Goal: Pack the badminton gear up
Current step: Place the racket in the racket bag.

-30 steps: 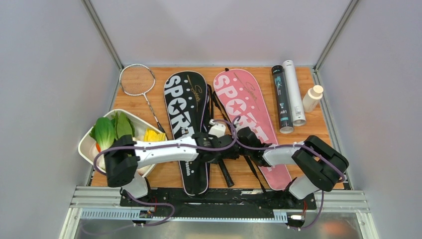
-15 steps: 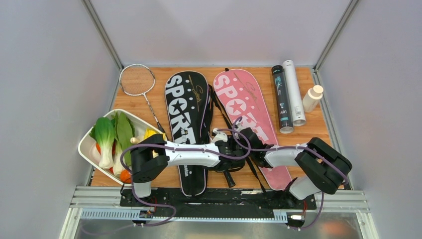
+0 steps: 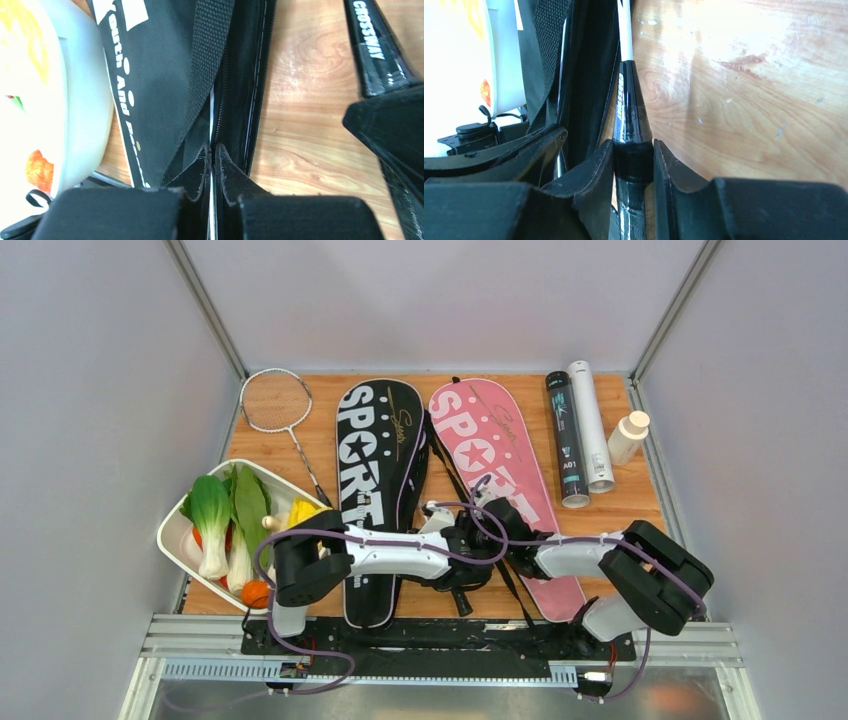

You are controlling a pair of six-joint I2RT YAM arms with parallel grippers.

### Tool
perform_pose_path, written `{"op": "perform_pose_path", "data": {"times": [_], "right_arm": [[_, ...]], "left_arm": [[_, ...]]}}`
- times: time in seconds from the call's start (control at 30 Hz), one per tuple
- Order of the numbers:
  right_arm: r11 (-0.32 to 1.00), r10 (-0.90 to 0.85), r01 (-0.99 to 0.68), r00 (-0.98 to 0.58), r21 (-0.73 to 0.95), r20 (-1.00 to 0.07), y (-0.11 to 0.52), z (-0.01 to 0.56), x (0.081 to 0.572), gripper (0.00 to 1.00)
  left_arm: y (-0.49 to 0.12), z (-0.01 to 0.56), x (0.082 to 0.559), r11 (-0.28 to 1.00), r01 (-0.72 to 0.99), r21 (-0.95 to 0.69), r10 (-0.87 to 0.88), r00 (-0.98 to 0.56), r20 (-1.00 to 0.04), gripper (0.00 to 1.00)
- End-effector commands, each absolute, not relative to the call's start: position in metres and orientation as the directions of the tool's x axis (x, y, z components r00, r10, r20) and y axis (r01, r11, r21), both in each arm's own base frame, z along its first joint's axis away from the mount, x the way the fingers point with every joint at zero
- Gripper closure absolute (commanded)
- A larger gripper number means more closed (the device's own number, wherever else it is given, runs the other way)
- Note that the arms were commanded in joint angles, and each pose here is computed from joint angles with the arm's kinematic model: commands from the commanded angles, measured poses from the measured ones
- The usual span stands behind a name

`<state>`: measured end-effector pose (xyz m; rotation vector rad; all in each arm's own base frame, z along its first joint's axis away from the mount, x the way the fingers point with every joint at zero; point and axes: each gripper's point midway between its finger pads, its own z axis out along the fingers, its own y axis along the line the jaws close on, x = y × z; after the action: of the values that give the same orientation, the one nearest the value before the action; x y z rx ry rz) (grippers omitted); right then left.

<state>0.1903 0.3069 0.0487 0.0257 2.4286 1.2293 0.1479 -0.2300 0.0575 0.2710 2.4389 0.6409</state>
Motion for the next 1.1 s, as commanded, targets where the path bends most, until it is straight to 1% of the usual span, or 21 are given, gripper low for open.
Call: {"op": "perform_pose_path", "data": {"times": [0.0,0.03,0.1,0.13,0.2,0.27,0.3,0.33,0.37,0.4,0.53,0.6,0.67,0.8,0.83,0.87,0.97,1.03,1.07], "right_arm": [[0.533,0.3,-0.189,-0.869,0.825,-0.393,0.313,0.085,0.204,0.94],[0.527,0.311,-0.184,-0.867,0.83,-0.389,0.313,0.087,0.205,0.95],[0.507,0.339,-0.176,-0.859,0.844,-0.383,0.313,0.094,0.208,1.0],[0.497,0.357,-0.171,-0.853,0.851,-0.38,0.313,0.098,0.209,1.0],[0.473,0.401,-0.168,-0.833,0.865,-0.381,0.311,0.109,0.212,1.0],[0.472,0.436,-0.181,-0.803,0.863,-0.407,0.308,0.121,0.214,1.0],[0.475,0.448,-0.189,-0.788,0.859,-0.422,0.307,0.127,0.213,1.0],[0.48,0.466,-0.191,-0.772,0.856,-0.433,0.306,0.131,0.21,1.0],[0.476,0.48,-0.196,-0.759,0.857,-0.44,0.308,0.136,0.202,1.0],[0.472,0.502,-0.195,-0.742,0.86,-0.444,0.308,0.14,0.197,1.0],[0.481,0.579,-0.18,-0.669,0.858,-0.465,0.314,0.15,0.183,1.0],[0.493,0.599,-0.165,-0.648,0.854,-0.47,0.32,0.147,0.185,1.0],[0.489,0.614,-0.143,-0.644,0.861,-0.456,0.328,0.14,0.189,1.0],[0.492,0.561,-0.156,-0.695,0.856,-0.45,0.361,0.125,0.184,1.0],[0.494,0.536,-0.168,-0.714,0.853,-0.451,0.369,0.122,0.18,0.98],[0.496,0.511,-0.181,-0.73,0.849,-0.454,0.376,0.12,0.175,0.94],[0.501,0.417,-0.243,-0.774,0.831,-0.477,0.383,0.113,0.155,0.77],[0.52,0.372,-0.261,-0.788,0.813,-0.491,0.372,0.105,0.146,0.68],[0.52,0.343,-0.289,-0.791,0.804,-0.506,0.368,0.104,0.141,0.61]], "left_arm": [[-0.224,0.069,0.151,0.856,0.035,0.516,0.346,-0.781,-0.521,0.99],[-0.225,0.073,0.151,0.864,0.033,0.502,0.337,-0.779,-0.528,1.0],[-0.228,0.082,0.15,0.887,0.024,0.461,0.306,-0.778,-0.549,1.0],[-0.228,0.084,0.15,0.896,0.017,0.444,0.291,-0.778,-0.558,1.0],[-0.232,0.091,0.15,0.933,0.007,0.36,0.234,-0.77,-0.593,1.0],[-0.236,0.107,0.148,0.972,0.001,0.237,0.154,-0.763,-0.628,1.0],[-0.236,0.11,0.148,0.979,-0.002,0.202,0.13,-0.761,-0.636,1.0],[-0.241,0.116,0.148,0.993,0.0,0.115,0.076,-0.757,-0.649,1.0],[-0.242,0.118,0.148,0.997,-0.002,0.075,0.048,-0.757,-0.652,1.0],[-0.246,0.124,0.147,1.0,0.003,-0.02,-0.011,-0.755,-0.656,1.0],[-0.258,0.131,0.145,0.961,0.005,-0.276,-0.175,-0.763,-0.622,1.0],[-0.256,0.129,0.143,0.944,-0.007,-0.331,-0.217,-0.767,-0.603,1.0],[-0.254,0.125,0.14,0.939,-0.01,-0.344,-0.224,-0.776,-0.59,1.0],[-0.256,0.115,0.134,0.93,0.001,-0.367,-0.223,-0.792,-0.569,1.0],[-0.254,0.112,0.134,0.931,0.0,-0.365,-0.222,-0.793,-0.567,1.0],[-0.254,0.112,0.134,0.931,0.0,-0.364,-0.222,-0.791,-0.569,1.0],[-0.248,0.108,0.134,0.941,-0.006,-0.338,-0.212,-0.79,-0.575,1.0],[-0.246,0.108,0.135,0.943,-0.009,-0.334,-0.213,-0.786,-0.58,1.0],[-0.245,0.109,0.136,0.941,-0.009,-0.337,-0.217,-0.782,-0.584,1.0]]}}
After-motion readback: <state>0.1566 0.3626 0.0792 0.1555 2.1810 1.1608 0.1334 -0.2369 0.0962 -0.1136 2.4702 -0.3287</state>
